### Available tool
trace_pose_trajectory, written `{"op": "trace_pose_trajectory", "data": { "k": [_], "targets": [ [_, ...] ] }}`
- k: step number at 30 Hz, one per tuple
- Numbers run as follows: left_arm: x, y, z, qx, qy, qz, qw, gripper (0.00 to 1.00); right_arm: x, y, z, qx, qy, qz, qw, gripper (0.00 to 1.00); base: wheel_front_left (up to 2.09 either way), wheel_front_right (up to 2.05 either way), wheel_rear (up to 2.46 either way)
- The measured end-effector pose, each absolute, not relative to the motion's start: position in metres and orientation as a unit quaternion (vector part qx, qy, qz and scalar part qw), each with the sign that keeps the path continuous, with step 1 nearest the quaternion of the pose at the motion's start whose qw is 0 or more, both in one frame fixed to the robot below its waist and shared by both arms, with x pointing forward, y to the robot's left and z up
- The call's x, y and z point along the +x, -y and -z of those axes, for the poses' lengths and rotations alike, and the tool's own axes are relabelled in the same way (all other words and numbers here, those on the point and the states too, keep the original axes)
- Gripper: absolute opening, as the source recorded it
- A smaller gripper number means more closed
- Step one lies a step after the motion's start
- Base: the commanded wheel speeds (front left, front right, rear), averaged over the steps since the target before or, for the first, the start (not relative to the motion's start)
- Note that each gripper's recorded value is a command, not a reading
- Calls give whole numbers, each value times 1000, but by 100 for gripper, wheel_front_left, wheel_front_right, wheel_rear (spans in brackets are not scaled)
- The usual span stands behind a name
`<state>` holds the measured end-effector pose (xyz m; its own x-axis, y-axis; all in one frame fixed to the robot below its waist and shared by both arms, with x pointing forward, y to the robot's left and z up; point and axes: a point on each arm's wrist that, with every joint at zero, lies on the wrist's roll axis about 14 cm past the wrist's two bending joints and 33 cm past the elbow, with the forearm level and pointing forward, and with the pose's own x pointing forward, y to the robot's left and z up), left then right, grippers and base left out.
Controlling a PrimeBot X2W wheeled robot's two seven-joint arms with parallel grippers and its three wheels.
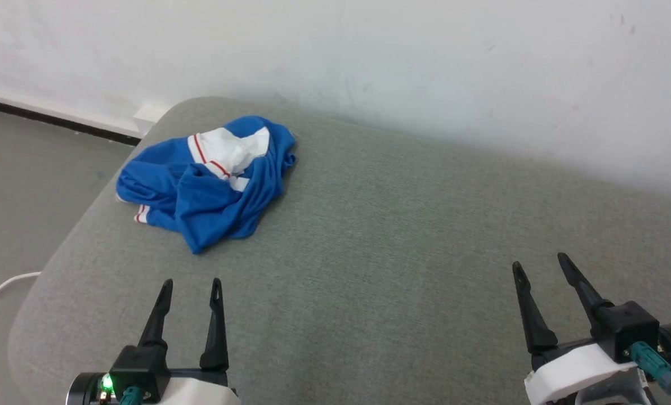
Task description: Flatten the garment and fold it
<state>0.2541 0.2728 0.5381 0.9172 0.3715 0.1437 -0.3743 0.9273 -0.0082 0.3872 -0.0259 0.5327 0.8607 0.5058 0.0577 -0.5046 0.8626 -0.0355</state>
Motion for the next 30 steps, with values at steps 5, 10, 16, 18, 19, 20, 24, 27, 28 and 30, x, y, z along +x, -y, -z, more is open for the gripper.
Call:
{"op": "trace_pose_trajectory", "data": {
  "k": [5, 10, 16, 18, 19, 20, 24, 27, 28, 30],
  "targets": [
    [244, -278, -540, 8, 76, -204, 976, 100, 384, 15, -532, -10, 32, -278, 960, 100, 0, 0, 0],
    [232, -283, -539, 8, 79, -217, 973, 100, 382, 4, -535, -10, 37, -294, 955, 100, 0, 0, 0],
    [222, -288, -540, 5, 83, -231, 969, 100, 380, -5, -538, -10, 43, -308, 950, 100, 0, 0, 0],
    [219, -288, -540, 4, 84, -232, 969, 100, 378, -7, -537, -10, 42, -311, 949, 100, 0, 0, 0],
    [217, -288, -539, 2, 84, -234, 969, 100, 377, -8, -537, -10, 42, -313, 949, 100, 0, 0, 0],
    [216, -289, -539, 1, 85, -235, 968, 100, 376, -8, -536, -10, 42, -314, 948, 100, 0, 0, 0],
    [211, -290, -539, 3, 87, -239, 967, 100, 375, -12, -537, -10, 43, -319, 947, 100, 0, 0, 0],
    [208, -291, -541, 2, 92, -244, 965, 100, 375, -16, -539, -9, 48, -324, 945, 100, 0, 0, 0],
    [207, -291, -541, 2, 92, -245, 965, 100, 374, -17, -540, -9, 49, -326, 944, 100, 0, 0, 0],
    [205, -292, -541, 2, 94, -247, 965, 100, 374, -19, -541, -9, 50, -330, 943, 100, 0, 0, 0]
  ]
}}
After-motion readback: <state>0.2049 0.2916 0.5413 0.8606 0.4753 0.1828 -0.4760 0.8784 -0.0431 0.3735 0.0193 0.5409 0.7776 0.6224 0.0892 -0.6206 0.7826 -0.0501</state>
